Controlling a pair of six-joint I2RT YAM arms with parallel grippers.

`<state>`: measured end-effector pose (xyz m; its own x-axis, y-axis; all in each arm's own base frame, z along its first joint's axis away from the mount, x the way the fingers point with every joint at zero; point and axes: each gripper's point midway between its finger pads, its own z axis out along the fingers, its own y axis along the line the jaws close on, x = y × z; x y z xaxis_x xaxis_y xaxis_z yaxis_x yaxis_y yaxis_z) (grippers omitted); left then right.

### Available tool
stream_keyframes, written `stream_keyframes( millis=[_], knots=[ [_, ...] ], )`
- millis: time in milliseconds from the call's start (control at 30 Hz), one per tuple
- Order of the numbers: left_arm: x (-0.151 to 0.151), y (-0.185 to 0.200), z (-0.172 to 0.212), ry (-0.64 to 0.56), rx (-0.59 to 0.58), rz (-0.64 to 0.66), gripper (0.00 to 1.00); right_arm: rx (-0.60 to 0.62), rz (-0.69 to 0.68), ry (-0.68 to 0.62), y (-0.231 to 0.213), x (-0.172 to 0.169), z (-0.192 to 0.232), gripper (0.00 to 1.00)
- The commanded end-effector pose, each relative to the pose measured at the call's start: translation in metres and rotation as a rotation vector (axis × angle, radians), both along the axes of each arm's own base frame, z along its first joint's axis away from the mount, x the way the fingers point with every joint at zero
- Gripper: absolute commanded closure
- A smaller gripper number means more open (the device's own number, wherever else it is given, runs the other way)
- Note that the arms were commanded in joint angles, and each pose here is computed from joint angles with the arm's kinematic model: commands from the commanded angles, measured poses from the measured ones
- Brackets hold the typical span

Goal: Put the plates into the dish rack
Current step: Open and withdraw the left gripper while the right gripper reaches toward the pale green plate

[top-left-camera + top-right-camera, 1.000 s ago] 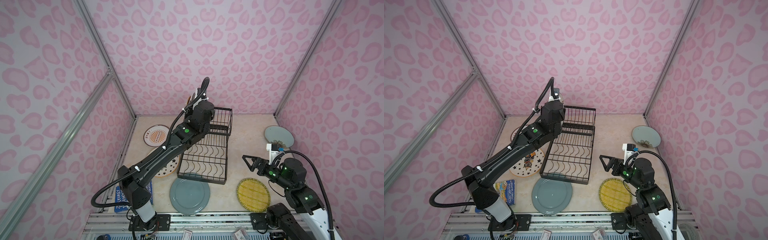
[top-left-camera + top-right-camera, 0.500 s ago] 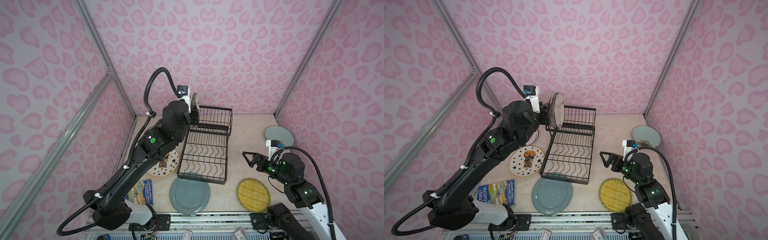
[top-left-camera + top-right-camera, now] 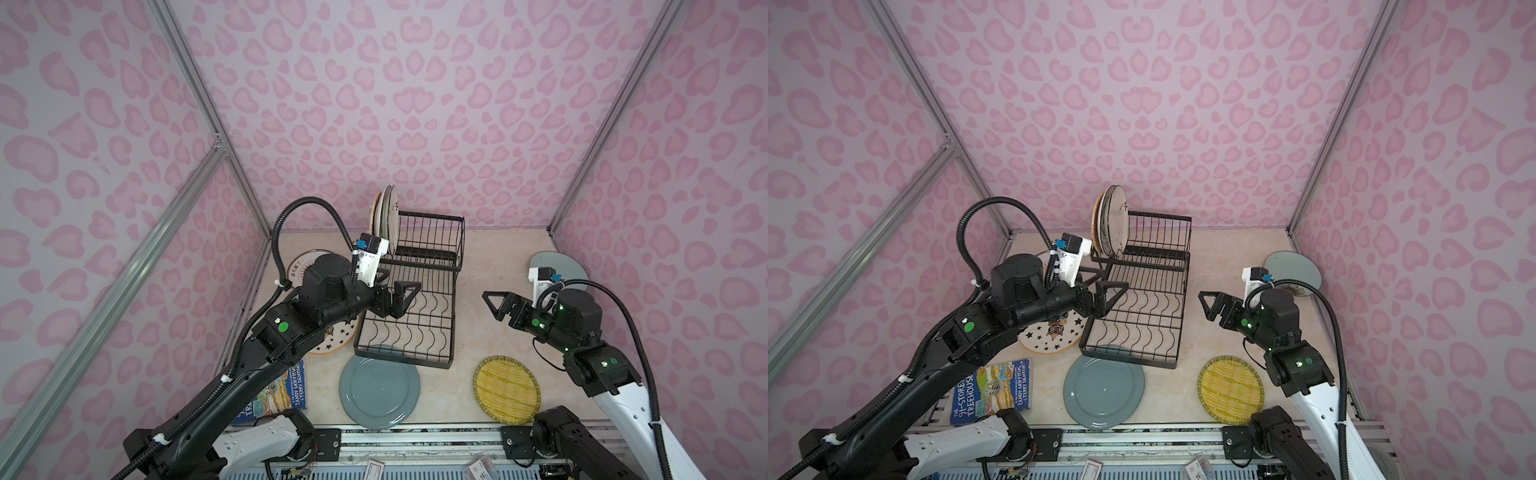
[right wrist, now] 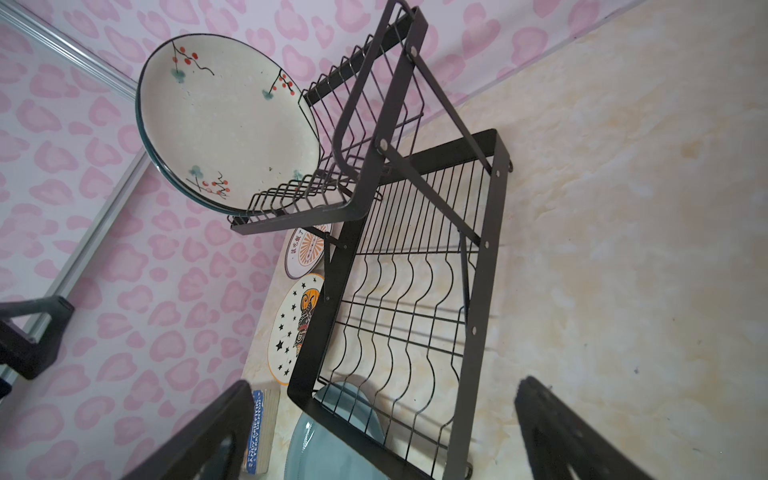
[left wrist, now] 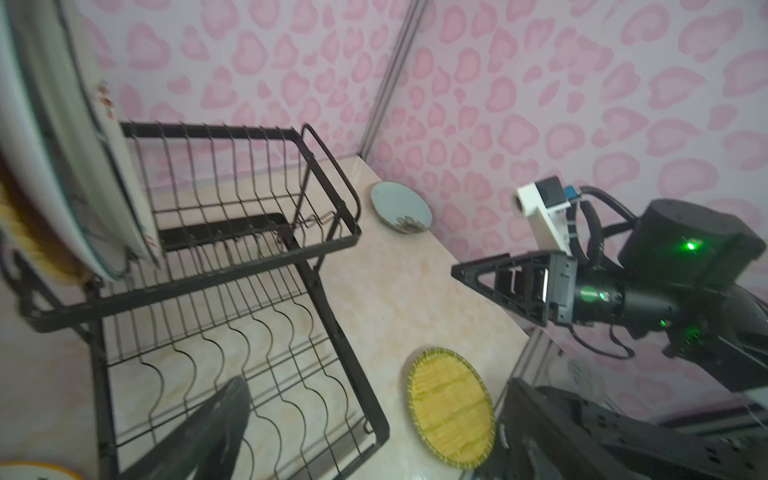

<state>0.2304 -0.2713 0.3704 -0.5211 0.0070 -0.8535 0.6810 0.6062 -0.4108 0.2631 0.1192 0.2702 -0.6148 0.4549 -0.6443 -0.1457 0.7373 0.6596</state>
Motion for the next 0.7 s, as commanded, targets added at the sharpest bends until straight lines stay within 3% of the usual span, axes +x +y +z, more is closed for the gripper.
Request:
stream_keyframes(
  millis=[0, 167, 367, 667],
  knots=[
    [-0.019, -0.031, 0.015, 0.03, -0.145, -0.194, 0.03, -0.01, -0.033, -0.028, -0.009, 0.015, 0.003, 0.02],
    [-0.015, -0.043, -0.003, 0.045, -0.117, -0.237, 0.03, 0.053, -0.214, 0.056, -0.058, 0.047, -0.02, 0.02],
    [-0.018, -0.033, -0.03, -0.029, -0.08, -0.225, 0.03, 0.084, -0.489, 0.16, -0.126, 0.073, -0.063, 0.02],
    [-0.038, -0.03, -0.022, -0.049, -0.129, -0.299, 0.03, 0.125, -0.747, 0.269, -0.206, 0.085, -0.11, 0.06]
  ],
)
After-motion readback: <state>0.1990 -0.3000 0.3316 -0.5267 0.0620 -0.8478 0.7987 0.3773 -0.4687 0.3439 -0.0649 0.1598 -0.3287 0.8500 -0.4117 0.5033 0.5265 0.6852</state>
